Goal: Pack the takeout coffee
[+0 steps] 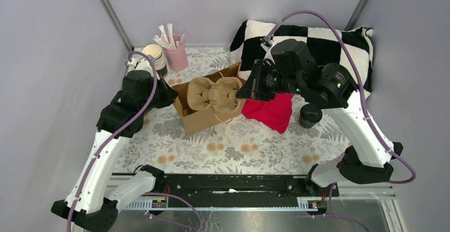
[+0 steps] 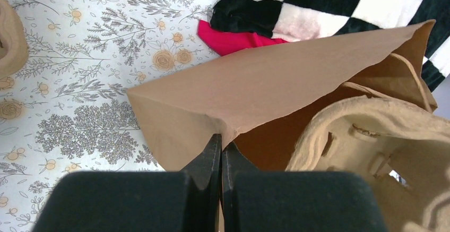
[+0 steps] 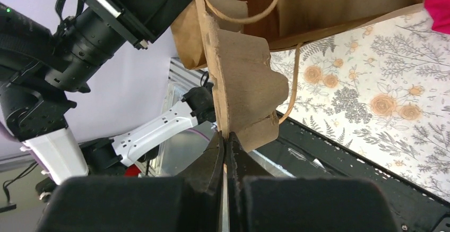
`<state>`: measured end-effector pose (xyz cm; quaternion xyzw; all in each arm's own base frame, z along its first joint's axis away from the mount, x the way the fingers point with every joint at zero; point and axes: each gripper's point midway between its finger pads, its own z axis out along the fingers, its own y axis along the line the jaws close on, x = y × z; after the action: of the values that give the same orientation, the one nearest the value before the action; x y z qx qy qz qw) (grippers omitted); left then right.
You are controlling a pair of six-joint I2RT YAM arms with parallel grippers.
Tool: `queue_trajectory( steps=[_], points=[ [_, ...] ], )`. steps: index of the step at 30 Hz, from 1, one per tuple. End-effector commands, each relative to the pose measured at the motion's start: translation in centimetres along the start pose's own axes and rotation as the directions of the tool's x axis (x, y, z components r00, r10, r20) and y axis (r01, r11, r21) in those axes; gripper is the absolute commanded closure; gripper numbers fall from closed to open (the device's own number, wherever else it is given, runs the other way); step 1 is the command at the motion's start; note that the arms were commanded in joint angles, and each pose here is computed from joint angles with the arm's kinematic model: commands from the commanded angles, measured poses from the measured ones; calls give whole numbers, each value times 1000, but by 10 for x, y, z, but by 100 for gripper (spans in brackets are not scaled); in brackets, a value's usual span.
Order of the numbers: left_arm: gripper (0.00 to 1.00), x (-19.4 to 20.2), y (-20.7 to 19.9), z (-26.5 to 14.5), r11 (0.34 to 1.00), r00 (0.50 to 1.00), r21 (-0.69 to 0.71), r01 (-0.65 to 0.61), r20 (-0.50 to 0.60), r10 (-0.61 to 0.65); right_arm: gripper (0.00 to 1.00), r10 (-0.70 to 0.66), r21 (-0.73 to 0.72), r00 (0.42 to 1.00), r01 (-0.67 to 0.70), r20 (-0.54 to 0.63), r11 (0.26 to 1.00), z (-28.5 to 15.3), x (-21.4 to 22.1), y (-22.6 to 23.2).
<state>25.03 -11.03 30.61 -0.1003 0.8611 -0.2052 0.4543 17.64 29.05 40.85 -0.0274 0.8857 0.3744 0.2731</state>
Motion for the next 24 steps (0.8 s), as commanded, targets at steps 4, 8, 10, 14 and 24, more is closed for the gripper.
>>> queue_trajectory(
  steps=[4, 8, 10, 14, 24],
  points=[
    [100, -12, -11, -5, 998, 998, 55, -10, 60, 6, 100, -71, -6, 994, 70, -85, 998, 10, 10, 0],
    [100, -13, -13, -8, 998, 998, 68, -15, 67, 10, 100, -181, 156, 969, 208, -171, 966, 20, 18, -39],
    [100, -13, -15, -8, 997, 998, 79, -15, 67, 10, 100, -212, 196, 960, 247, -181, 949, 15, 18, -51],
    [100, -10, -17, -6, 995, 998, 95, -15, 59, 9, 100, -220, 262, 959, 261, -178, 929, 2, 17, -64],
    [100, 2, -12, -1, 996, 999, 95, -4, 48, -1, 100, -260, 281, 966, 251, -8, 926, -15, -18, -53]
  ],
)
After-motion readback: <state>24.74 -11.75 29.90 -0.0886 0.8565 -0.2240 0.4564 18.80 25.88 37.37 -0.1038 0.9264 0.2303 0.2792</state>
